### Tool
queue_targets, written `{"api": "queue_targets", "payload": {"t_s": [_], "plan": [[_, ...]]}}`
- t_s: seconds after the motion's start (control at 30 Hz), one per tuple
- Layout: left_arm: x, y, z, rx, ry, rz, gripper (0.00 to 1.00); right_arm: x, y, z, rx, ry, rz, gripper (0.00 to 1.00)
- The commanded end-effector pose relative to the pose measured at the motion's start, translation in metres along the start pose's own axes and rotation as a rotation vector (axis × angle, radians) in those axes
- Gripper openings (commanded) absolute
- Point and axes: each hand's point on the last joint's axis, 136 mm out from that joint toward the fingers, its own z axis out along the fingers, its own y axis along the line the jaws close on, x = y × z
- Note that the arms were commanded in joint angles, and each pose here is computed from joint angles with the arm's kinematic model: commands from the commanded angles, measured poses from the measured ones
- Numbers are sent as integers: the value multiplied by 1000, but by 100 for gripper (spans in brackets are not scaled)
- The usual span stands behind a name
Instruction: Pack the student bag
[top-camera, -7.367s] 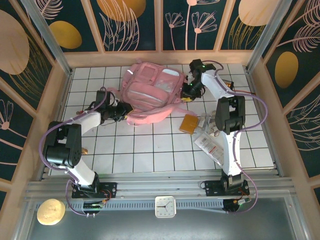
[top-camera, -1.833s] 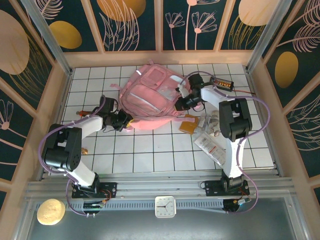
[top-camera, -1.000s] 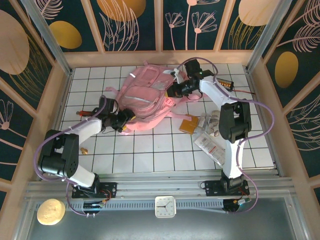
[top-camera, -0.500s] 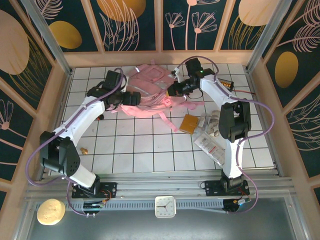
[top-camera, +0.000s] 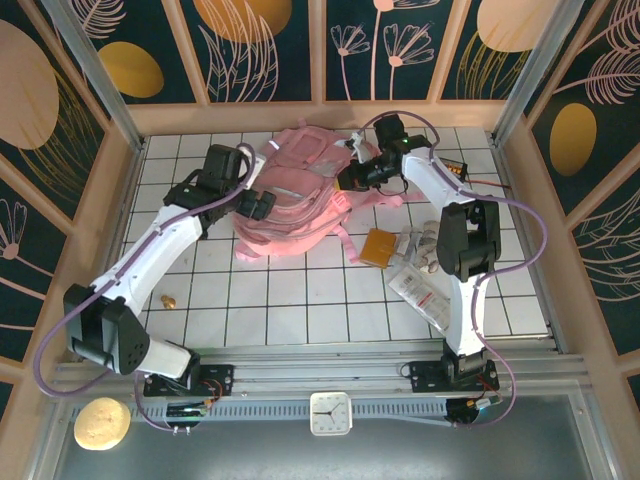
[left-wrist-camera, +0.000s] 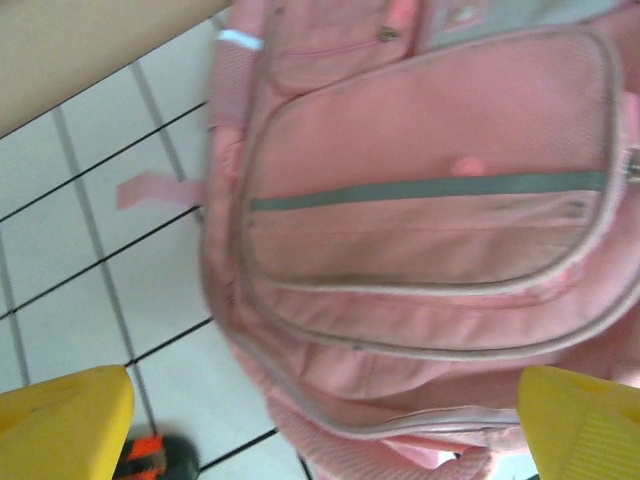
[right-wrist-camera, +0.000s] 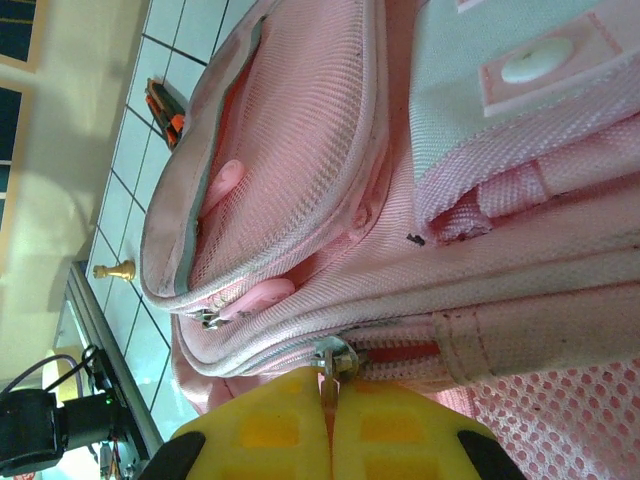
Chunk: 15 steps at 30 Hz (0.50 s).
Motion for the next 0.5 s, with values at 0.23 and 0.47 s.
{"api": "queue_targets", "payload": {"t_s": [0.23,0.47], "plan": [[-8,-49,54,154,-7,275,95,-15,27,-19,-77,-59,-57,0],[-4,-62,81,219,31,285,90,-15,30,-21,-80,-62,-55,0]]}}
